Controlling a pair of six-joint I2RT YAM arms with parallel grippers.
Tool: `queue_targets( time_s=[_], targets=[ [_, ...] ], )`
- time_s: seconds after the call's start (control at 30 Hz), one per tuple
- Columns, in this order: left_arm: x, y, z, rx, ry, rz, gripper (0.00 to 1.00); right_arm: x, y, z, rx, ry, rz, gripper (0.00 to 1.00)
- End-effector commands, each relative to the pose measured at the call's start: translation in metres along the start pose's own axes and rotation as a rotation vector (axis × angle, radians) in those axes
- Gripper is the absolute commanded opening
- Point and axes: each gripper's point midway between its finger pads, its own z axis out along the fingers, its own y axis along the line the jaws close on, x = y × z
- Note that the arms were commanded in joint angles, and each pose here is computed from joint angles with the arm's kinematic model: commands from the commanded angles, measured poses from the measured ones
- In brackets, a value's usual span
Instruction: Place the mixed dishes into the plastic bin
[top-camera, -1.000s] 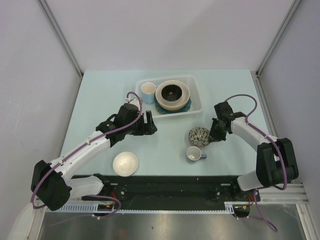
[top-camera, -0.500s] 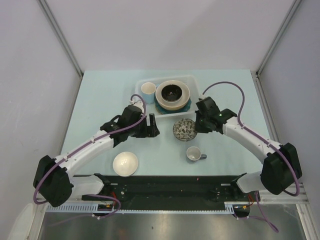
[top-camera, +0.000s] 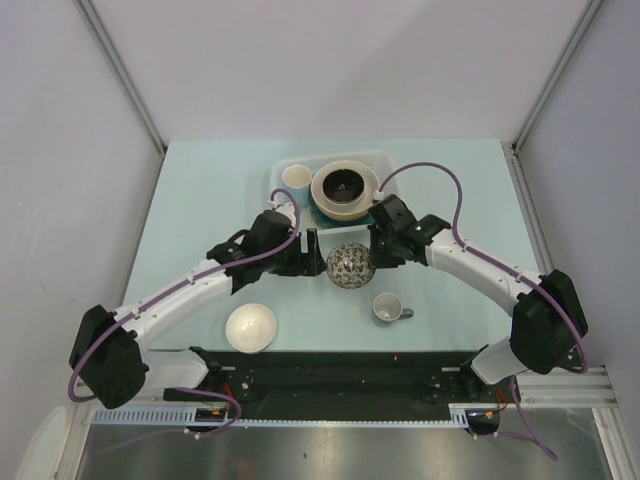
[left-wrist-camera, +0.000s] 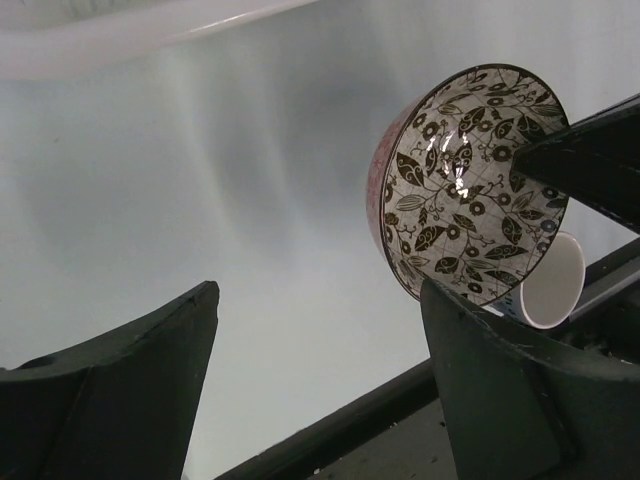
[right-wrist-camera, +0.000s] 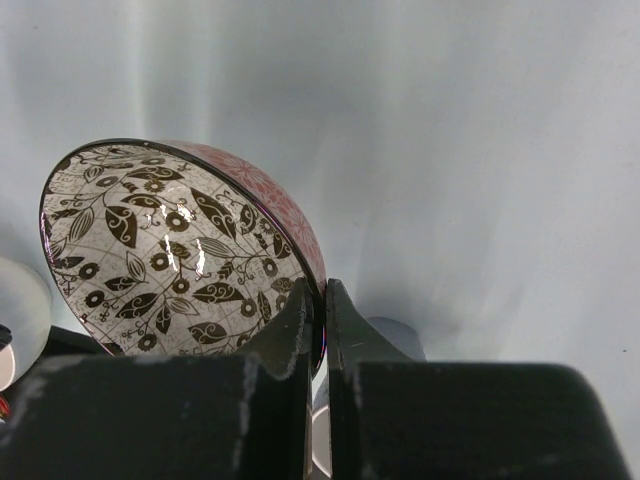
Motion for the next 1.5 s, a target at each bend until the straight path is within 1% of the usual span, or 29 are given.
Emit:
queue_targets(
  time_s=[0.0, 0.17, 0.27, 0.33, 0.37, 0.4, 0.47, 0.5, 0.53, 0.57, 0.67, 0.7, 0.8, 0.87, 0.9, 0.93, 1.0, 1.03, 1.07, 1.13, 1.17, 1.23, 1.27, 1.3, 1.4, 1.47],
  targets=[
    [-0.012, -0.019, 0.004, 0.051, -0.006, 0.006, 0.86, -0.029, 0.029, -0.014, -0.093, -0.083, 0.021, 0.0],
    [-0.009, -0.026, 0.016, 0.059, 0.035, 0.036, 0.84, -0.029, 0.049, -0.014, -0.129, -0.081, -0.001, 0.0],
    [-0.01, -0.03, 0.02, 0.052, 0.042, 0.052, 0.8, -0.028, 0.059, -0.013, -0.148, -0.079, -0.008, 0.0],
    [-0.011, -0.03, 0.023, 0.045, 0.04, 0.055, 0.75, -0.026, 0.064, -0.012, -0.152, -0.075, -0.018, 0.0],
    [-0.012, -0.03, 0.023, 0.047, 0.035, 0.057, 0.69, -0.027, 0.067, -0.014, -0.158, -0.078, -0.02, 0.0],
    [-0.012, -0.03, 0.023, 0.047, 0.032, 0.059, 0.6, -0.025, 0.07, -0.013, -0.161, -0.074, -0.025, 0.0],
    [-0.013, -0.03, 0.024, 0.049, 0.029, 0.059, 0.56, -0.027, 0.075, -0.014, -0.171, -0.081, -0.03, 0.0],
    [-0.013, -0.031, 0.024, 0.053, 0.028, 0.058, 0.52, -0.027, 0.076, -0.014, -0.17, -0.08, -0.032, 0.0],
    [-0.012, -0.031, 0.024, 0.051, 0.029, 0.058, 0.51, -0.028, 0.076, -0.014, -0.17, -0.082, -0.036, 0.0],
    [-0.013, -0.031, 0.023, 0.053, 0.026, 0.059, 0.52, -0.028, 0.077, -0.014, -0.168, -0.082, -0.037, 0.0],
    [-0.023, -0.031, 0.014, 0.046, -0.02, 0.065, 0.63, -0.033, 0.074, -0.015, -0.15, -0.091, -0.04, 0.0],
    [-0.03, -0.029, 0.007, 0.027, -0.055, 0.058, 0.7, -0.036, 0.074, -0.017, -0.148, -0.102, -0.046, 0.0],
    [-0.067, -0.031, -0.026, -0.004, -0.21, 0.045, 0.78, -0.051, 0.068, -0.024, -0.142, -0.134, -0.044, 0.0],
    [-0.089, -0.033, -0.051, -0.014, -0.302, 0.039, 0.8, -0.072, 0.066, -0.035, -0.14, -0.178, -0.036, 0.0],
    [-0.099, -0.034, -0.061, -0.026, -0.334, 0.039, 0.84, -0.081, 0.066, -0.04, -0.142, -0.196, -0.039, 0.0],
    [-0.109, -0.029, -0.069, -0.063, -0.377, 0.032, 0.84, -0.098, 0.069, -0.05, -0.147, -0.237, -0.051, 0.0],
    [-0.119, -0.024, -0.081, -0.097, -0.411, 0.035, 0.85, -0.115, 0.061, -0.048, -0.104, -0.251, -0.062, 0.0],
    [-0.122, -0.019, -0.083, -0.122, -0.424, 0.032, 0.86, -0.133, 0.063, -0.057, -0.1, -0.28, -0.088, 0.0],
    [-0.123, -0.017, -0.084, -0.128, -0.426, 0.032, 0.87, -0.142, 0.054, -0.044, -0.061, -0.264, -0.087, 0.0],
    [-0.118, -0.009, -0.082, -0.145, -0.402, 0.022, 0.86, -0.16, 0.044, -0.039, -0.026, -0.257, -0.105, 0.0],
    [-0.115, -0.007, -0.08, -0.149, -0.391, 0.017, 0.86, -0.182, 0.04, -0.033, -0.015, -0.27, -0.091, 0.0],
    [-0.107, -0.002, -0.077, -0.154, -0.367, 0.006, 0.87, -0.198, 0.036, -0.029, -0.019, -0.267, -0.089, 0.0],
    [-0.105, -0.001, -0.077, -0.155, -0.363, -0.003, 0.87, -0.216, 0.037, -0.035, -0.026, -0.302, -0.089, 0.0],
    [-0.099, 0.003, -0.077, -0.161, -0.354, -0.01, 0.86, -0.222, 0.024, -0.017, -0.006, -0.278, -0.074, 0.0],
    [-0.09, 0.012, -0.076, -0.177, -0.345, -0.032, 0.86, -0.243, 0.007, 0.002, 0.001, -0.265, -0.044, 0.0],
    [-0.085, 0.017, -0.077, -0.173, -0.335, -0.059, 0.87, -0.248, 0.0, 0.009, 0.004, -0.252, -0.033, 0.0]
  ],
)
